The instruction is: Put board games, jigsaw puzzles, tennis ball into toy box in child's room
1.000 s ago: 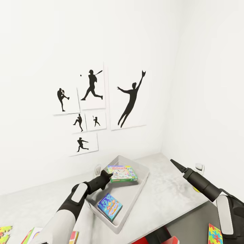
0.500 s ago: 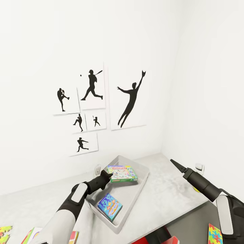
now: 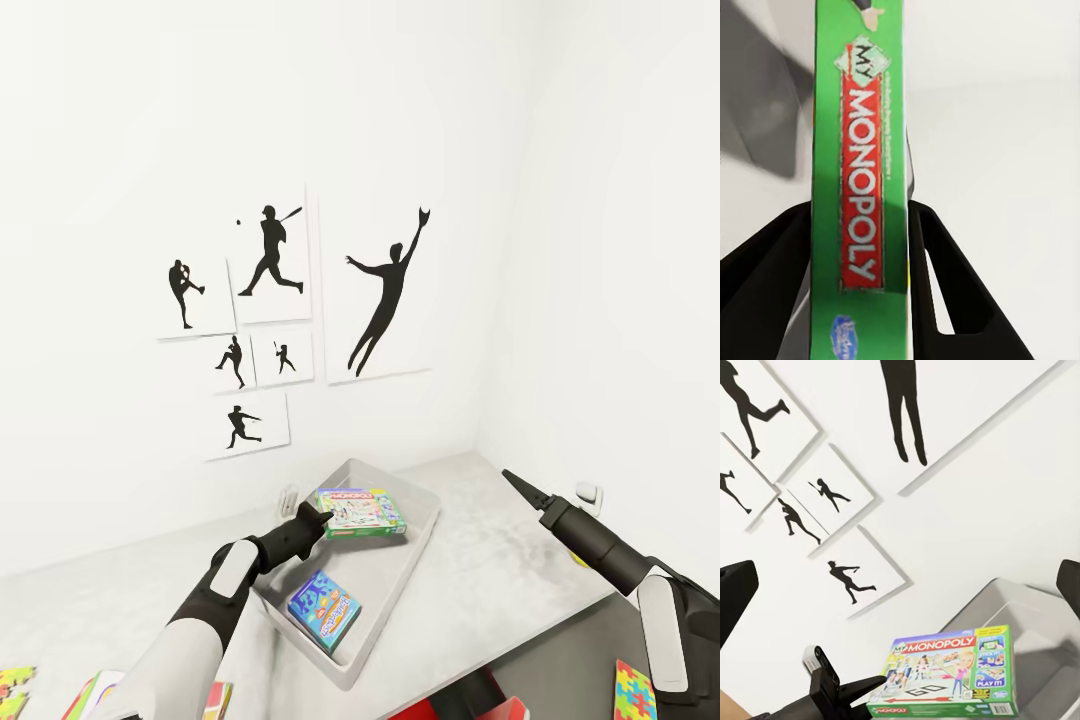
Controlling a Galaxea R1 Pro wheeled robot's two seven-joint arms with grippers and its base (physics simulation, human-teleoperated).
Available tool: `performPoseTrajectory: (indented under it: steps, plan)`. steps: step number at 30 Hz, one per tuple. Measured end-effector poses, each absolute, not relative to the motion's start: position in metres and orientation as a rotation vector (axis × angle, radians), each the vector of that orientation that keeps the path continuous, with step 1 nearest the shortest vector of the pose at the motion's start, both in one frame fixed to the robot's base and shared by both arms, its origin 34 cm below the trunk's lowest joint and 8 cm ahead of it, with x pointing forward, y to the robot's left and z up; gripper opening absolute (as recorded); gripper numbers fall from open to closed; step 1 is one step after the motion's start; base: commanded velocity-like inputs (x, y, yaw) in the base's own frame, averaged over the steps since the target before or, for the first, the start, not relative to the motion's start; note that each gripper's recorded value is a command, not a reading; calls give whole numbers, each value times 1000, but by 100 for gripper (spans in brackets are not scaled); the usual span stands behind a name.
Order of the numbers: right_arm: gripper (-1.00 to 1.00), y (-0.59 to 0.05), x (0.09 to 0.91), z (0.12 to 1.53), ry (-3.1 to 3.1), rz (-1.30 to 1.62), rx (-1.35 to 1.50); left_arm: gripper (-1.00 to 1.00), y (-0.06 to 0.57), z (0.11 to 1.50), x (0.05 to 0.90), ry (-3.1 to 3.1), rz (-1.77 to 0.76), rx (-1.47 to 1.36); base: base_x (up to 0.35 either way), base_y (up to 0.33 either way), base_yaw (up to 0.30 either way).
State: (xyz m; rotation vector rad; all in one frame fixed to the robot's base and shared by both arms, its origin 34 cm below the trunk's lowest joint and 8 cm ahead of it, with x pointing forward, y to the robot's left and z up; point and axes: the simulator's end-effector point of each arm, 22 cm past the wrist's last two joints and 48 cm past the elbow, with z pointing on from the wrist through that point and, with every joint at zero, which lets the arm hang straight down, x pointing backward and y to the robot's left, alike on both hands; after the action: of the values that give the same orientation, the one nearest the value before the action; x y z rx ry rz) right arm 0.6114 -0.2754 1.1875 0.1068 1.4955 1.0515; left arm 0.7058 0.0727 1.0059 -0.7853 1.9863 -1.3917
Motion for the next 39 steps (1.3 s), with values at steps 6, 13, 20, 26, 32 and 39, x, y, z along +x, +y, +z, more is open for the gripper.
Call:
performPoseTrajectory:
  steps: [6, 13, 20, 26, 32, 39]
  plan:
    - [100, -275, 613, 1184, 1496, 1052, 107, -100, 73, 1003, 708, 1986, -1392, -786, 0, 0, 0]
    - [100, -276, 615, 1182, 1496, 1051, 107, -100, 73, 1001, 709, 1986, -1392, -786, 0, 0, 0]
    - [100, -276, 616, 1181, 1496, 1050, 108, -100, 73, 1000, 710, 1984, -1393, -787, 0, 0, 0]
    - [100, -275, 616, 1179, 1501, 1047, 111, -100, 73, 999, 710, 1985, -1391, -787, 0, 0, 0]
    - [100, -274, 616, 1179, 1505, 1049, 112, -100, 73, 999, 710, 1987, -1390, -787, 0, 0, 0]
    - [100, -275, 618, 1174, 1517, 1052, 115, -100, 73, 994, 710, 1994, -1389, -793, 0, 0, 0]
